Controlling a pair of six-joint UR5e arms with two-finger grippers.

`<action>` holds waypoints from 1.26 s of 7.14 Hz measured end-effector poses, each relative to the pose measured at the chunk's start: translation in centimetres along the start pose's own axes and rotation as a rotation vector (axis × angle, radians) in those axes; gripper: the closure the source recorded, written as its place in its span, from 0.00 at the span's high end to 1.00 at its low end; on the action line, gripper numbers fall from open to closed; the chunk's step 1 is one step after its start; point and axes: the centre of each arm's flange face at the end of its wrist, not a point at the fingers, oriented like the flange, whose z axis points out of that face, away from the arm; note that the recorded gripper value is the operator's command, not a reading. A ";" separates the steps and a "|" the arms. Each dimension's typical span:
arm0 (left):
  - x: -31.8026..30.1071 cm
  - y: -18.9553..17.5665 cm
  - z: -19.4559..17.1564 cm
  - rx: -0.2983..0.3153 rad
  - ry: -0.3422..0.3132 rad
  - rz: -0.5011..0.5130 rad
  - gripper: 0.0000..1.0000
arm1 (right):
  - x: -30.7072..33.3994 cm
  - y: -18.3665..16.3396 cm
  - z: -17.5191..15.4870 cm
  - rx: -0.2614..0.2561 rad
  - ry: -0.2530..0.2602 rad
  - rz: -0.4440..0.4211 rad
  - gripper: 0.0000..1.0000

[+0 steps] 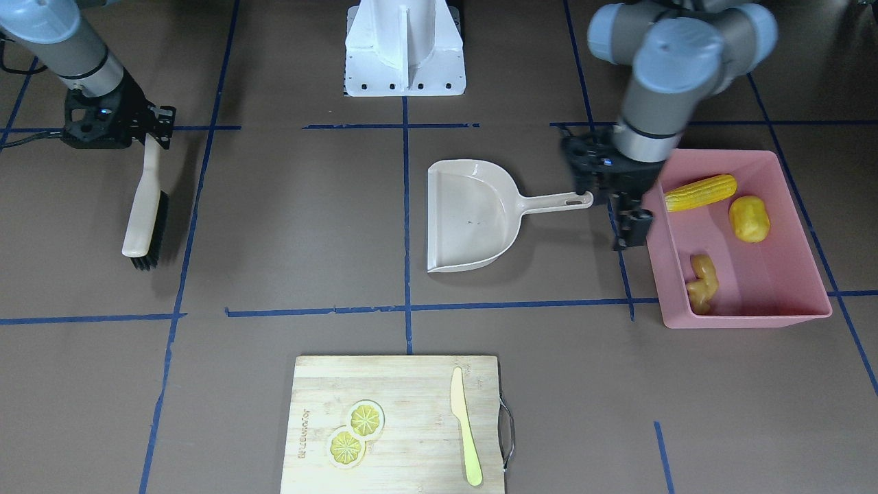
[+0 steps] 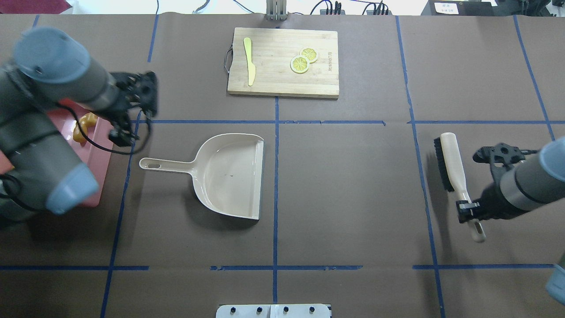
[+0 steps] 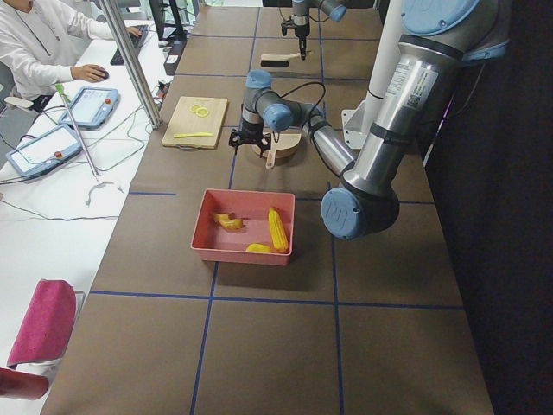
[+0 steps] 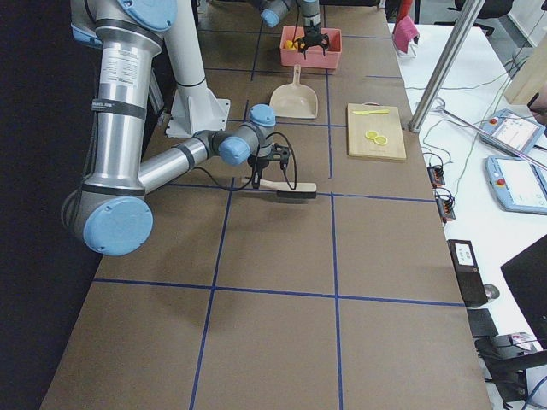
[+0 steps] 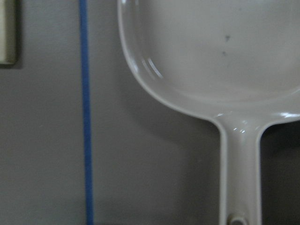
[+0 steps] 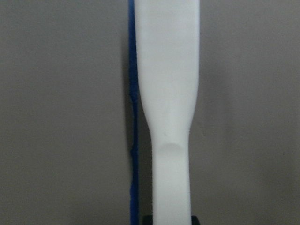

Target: Sweep and dump trash into bin

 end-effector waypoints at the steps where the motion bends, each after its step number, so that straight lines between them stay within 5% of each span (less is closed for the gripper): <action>1: -2.9 5.1 -1.4 -0.004 0.011 -0.091 1.00 | 2.8 1.1 0.9 -0.013 -0.020 0.006 0.03; 3: -5.3 10.6 -2.3 -0.020 0.020 -0.191 1.00 | 5.7 2.1 2.1 -0.023 -0.020 0.019 0.13; 5: -5.8 12.1 -2.1 -0.031 0.022 -0.217 1.00 | 6.1 2.1 2.7 -0.022 -0.019 0.018 0.50; 6: -5.9 12.3 -2.1 -0.034 0.023 -0.220 1.00 | 6.2 2.0 2.9 -0.024 -0.017 0.017 0.99; 9: -6.1 12.5 -2.2 -0.035 0.020 -0.226 1.00 | 6.2 1.7 2.1 -0.006 -0.026 0.025 1.00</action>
